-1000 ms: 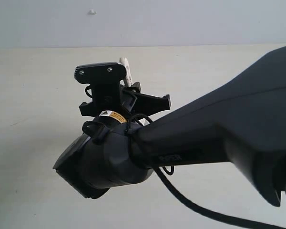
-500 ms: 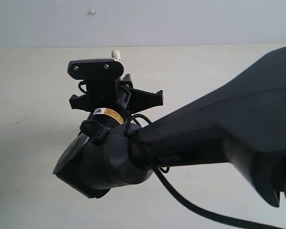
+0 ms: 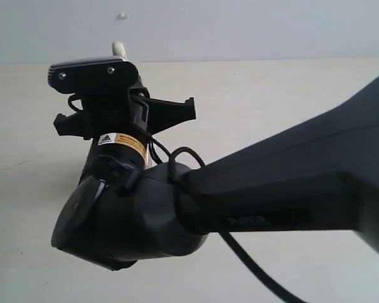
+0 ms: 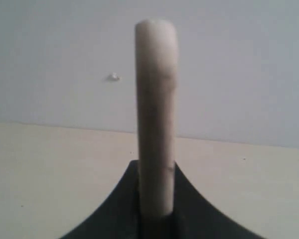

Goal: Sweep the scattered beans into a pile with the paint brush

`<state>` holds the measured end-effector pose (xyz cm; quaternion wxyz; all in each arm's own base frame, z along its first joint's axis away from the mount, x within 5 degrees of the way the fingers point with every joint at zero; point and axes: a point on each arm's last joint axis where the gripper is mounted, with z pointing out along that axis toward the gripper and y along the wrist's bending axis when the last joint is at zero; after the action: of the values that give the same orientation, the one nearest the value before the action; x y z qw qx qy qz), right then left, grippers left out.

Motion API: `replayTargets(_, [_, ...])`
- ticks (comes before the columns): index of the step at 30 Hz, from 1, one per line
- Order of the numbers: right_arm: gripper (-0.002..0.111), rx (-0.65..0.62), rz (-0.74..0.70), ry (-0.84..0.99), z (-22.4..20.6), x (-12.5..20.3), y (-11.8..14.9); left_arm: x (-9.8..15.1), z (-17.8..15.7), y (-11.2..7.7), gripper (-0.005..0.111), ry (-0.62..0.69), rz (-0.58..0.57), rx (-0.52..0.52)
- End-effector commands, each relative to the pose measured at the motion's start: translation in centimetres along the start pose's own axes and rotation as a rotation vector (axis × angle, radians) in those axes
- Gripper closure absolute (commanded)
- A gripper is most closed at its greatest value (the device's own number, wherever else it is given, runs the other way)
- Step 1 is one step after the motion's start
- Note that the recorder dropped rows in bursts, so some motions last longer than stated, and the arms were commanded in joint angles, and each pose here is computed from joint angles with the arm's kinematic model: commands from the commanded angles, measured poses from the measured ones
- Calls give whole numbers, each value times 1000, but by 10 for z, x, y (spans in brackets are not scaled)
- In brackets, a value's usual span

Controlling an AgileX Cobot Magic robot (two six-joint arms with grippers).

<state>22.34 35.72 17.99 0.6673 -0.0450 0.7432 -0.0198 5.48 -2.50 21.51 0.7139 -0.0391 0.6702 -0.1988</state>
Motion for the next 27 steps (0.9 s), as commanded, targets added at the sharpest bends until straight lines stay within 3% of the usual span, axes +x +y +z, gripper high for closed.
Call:
replayTargets(1, [108,-35,41,-51,-10,-14,-22,1,-1,0,107,0,3,8])
replayTargets(13, [108,-176,-41,-165,-56,-31,-129,1,-1,0,107,0,3,8])
replayTargets(19, [108,-243,208,-208,-69,-30,-187,1,-1,0,107,0,3,8])
replayTargets(23, [108,-254,301,-192,-67,-24,-194,1,-1,0,107,0,3,8])
replayTargets(27, [108,-296,325,-194,-56,-25,-171,1,-1,0,107,0,3,8])
